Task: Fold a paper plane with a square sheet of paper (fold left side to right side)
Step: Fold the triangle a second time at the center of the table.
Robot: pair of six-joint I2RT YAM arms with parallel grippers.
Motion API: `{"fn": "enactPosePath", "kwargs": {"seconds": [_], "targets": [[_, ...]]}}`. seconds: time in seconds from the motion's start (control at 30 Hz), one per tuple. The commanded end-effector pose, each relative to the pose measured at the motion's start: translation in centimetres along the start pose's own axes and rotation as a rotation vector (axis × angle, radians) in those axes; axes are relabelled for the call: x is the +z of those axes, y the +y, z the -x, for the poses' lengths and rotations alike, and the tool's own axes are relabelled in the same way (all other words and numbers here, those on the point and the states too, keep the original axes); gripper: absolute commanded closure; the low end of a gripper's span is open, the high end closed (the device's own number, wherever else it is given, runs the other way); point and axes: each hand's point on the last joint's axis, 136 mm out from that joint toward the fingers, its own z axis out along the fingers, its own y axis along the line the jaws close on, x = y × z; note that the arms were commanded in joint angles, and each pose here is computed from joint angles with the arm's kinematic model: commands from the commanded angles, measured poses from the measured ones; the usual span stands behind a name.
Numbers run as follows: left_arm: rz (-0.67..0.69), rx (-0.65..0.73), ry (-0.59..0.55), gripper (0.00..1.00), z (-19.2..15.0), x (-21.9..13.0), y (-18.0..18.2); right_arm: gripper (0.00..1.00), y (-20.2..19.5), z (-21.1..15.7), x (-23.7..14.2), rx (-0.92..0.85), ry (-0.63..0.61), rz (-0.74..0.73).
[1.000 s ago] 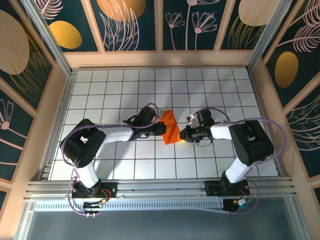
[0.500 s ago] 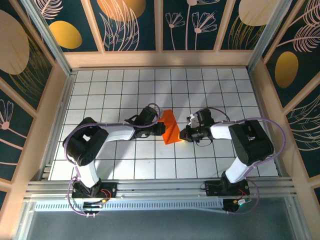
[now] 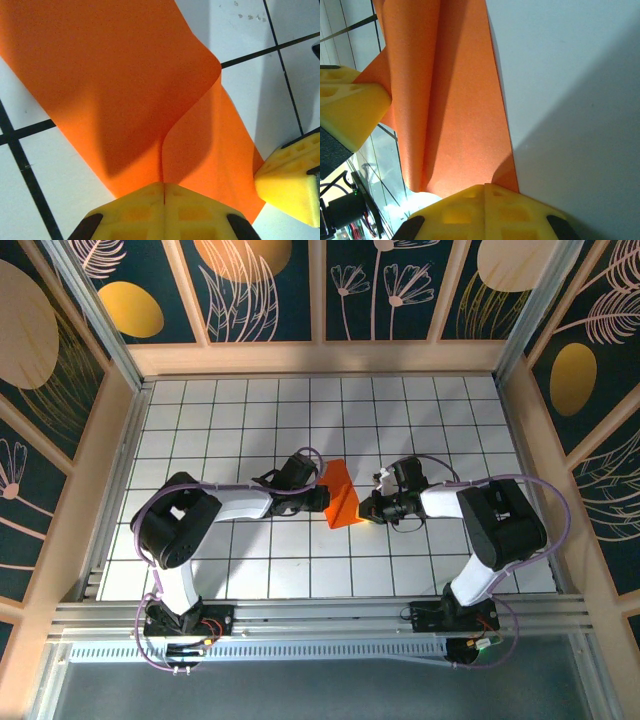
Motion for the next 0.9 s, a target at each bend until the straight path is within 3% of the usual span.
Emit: {"fn": "enactPosePath", "kwargs": {"seconds": [0.0, 0.87], "targets": [[0.033, 0.01, 0.003, 1.0, 0.19, 0.25, 0.75, 1.0, -2.71, -1.12, 0.81, 0.04, 0.035, -0.104], [0.014, 0.016, -0.029, 1.0, 0.94, 0.82, 0.46, 1.0, -2.94, -1.28, 0.95, 0.046, 0.042, -0.108]]}}
